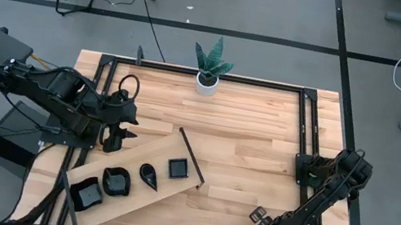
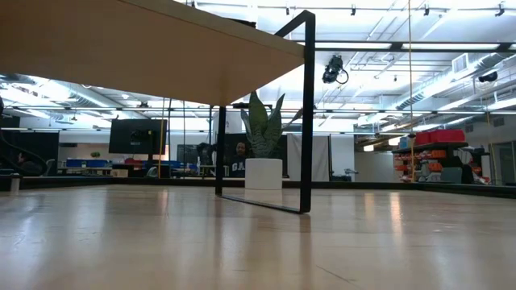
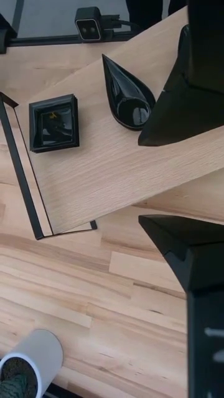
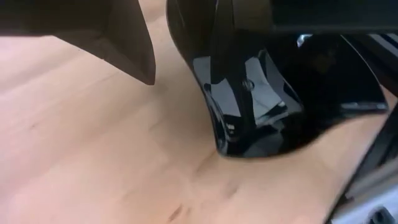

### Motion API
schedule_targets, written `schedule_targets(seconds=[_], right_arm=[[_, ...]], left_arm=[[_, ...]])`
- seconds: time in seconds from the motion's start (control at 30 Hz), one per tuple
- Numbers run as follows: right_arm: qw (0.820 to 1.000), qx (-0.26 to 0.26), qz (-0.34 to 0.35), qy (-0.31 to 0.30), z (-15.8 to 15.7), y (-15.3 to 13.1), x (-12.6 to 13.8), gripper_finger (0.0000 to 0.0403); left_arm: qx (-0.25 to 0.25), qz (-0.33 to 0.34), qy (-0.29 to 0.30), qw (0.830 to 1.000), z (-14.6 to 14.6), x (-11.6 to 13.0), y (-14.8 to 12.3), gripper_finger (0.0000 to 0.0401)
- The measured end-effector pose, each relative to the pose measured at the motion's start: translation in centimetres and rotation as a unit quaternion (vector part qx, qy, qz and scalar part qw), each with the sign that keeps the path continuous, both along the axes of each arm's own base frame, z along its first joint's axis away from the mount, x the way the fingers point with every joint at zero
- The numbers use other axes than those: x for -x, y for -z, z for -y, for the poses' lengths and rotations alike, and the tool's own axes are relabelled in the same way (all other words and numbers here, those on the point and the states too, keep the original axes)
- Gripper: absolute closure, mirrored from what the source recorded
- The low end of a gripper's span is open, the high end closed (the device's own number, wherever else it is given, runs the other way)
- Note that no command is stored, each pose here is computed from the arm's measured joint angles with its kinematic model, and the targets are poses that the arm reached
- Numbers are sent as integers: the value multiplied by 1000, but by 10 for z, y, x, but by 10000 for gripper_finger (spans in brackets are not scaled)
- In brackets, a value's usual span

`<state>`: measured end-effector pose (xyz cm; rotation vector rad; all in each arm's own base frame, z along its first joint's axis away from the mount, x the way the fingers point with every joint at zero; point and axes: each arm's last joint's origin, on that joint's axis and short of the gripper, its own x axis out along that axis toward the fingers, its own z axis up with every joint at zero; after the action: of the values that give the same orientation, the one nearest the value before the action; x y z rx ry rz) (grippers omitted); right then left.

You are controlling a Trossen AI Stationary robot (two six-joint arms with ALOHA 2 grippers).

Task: Pick & Place Mini shaped plates
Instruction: Stack the black distorted square plate on top of the black distorted square plate on the shelf

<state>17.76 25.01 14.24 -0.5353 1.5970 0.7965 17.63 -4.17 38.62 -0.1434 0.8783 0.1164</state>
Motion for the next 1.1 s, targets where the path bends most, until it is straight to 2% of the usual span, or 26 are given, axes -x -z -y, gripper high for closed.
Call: schedule_targets(seconds=[0.33,0.87,1.1], right_arm=[[999,-37,24,10,-7,-1,-6,257],[998,-57,4,22,-9,-2,-6,394],[996,-48,-2,80,-9,-4,-6,400]], left_arm=[[0,0,0,1000,0,0,0,206],[2,0,-2,1000,0,0,0,206],[-1,1,-5,1000,0,0,0,206]])
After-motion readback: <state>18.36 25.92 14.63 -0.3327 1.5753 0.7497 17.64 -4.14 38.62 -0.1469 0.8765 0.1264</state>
